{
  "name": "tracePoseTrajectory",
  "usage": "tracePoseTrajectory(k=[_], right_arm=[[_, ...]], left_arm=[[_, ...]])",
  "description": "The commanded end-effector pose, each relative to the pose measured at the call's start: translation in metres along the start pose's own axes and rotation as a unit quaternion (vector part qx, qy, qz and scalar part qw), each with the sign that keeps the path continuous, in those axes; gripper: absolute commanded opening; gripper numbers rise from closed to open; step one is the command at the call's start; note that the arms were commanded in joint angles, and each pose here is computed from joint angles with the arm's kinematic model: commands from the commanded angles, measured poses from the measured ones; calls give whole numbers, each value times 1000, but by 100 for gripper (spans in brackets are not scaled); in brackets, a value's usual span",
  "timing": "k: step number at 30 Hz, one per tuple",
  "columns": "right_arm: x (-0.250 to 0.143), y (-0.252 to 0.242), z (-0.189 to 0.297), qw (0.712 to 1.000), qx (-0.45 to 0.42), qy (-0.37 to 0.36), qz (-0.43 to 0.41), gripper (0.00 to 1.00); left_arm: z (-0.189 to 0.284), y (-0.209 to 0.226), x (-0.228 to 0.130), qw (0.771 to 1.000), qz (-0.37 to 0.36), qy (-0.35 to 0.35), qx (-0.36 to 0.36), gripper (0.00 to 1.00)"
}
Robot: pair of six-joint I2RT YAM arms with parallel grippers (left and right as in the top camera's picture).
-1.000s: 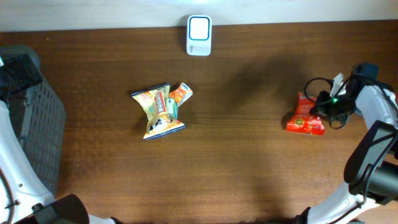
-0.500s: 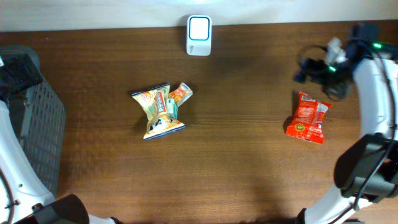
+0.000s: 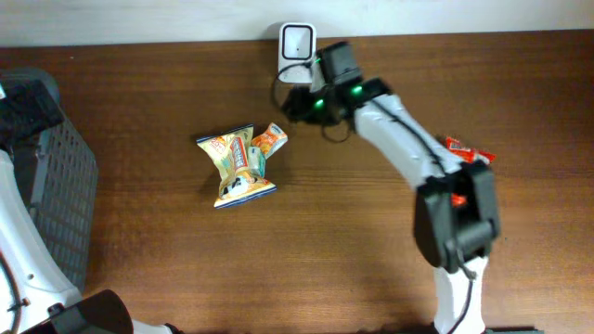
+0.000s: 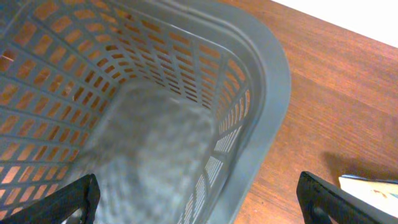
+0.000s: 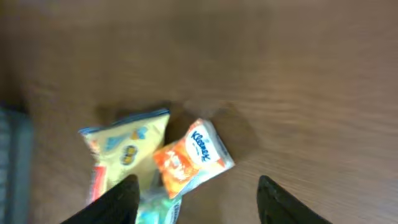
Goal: Scan the item barcode
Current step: 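Reach the right gripper to the orange Kleenex pack and grasp it, then lift the Kleenex pack and carry it toward the scanner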
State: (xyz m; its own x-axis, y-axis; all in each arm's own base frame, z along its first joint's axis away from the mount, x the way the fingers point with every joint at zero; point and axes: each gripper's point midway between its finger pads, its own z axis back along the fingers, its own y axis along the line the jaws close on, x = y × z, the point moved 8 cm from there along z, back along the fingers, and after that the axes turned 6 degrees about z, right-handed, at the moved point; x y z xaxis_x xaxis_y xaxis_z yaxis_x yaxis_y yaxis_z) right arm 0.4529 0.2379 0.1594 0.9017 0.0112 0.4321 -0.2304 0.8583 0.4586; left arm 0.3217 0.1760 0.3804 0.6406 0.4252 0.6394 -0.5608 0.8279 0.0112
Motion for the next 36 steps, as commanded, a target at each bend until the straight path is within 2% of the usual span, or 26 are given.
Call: tracePoseTrajectory(k=[1,4,11,16,20,22,28,34,36], right_arm=[[-26,6,-45,998,-32,29,-45,57],[-34,6,-61,997,-49,29,-55,56],[-43,-6,-83,994,-63,36,-82,45],[-55,-15,-97,990,-73,57,-102,30],[-60,-19,-91,988,-86,77,-106,10],[-58,-21,-80,989,-85,89,-86,4],[-29,-23,-15,995,5,103,7,4],[-12,-44,76,976,181,97,78,4],[-11,-54,96,970,209,90,81,4]], left_arm=[[1,1,0,1000,-6,-2,1,99],[1,1,0,1000,-6,-1,1,99],[1,1,0,1000,-6,-1,1,99],[1,1,0,1000,-7,-1,1,99],[1,1,0,1000,-6,-1,1,99],[1,1,0,1000,-6,-1,1,99],[1,1,0,1000,-6,-2,1,99],[1,1,0,1000,-6,-1,1,99],[1,1,0,1000,-6,-2,1,99]])
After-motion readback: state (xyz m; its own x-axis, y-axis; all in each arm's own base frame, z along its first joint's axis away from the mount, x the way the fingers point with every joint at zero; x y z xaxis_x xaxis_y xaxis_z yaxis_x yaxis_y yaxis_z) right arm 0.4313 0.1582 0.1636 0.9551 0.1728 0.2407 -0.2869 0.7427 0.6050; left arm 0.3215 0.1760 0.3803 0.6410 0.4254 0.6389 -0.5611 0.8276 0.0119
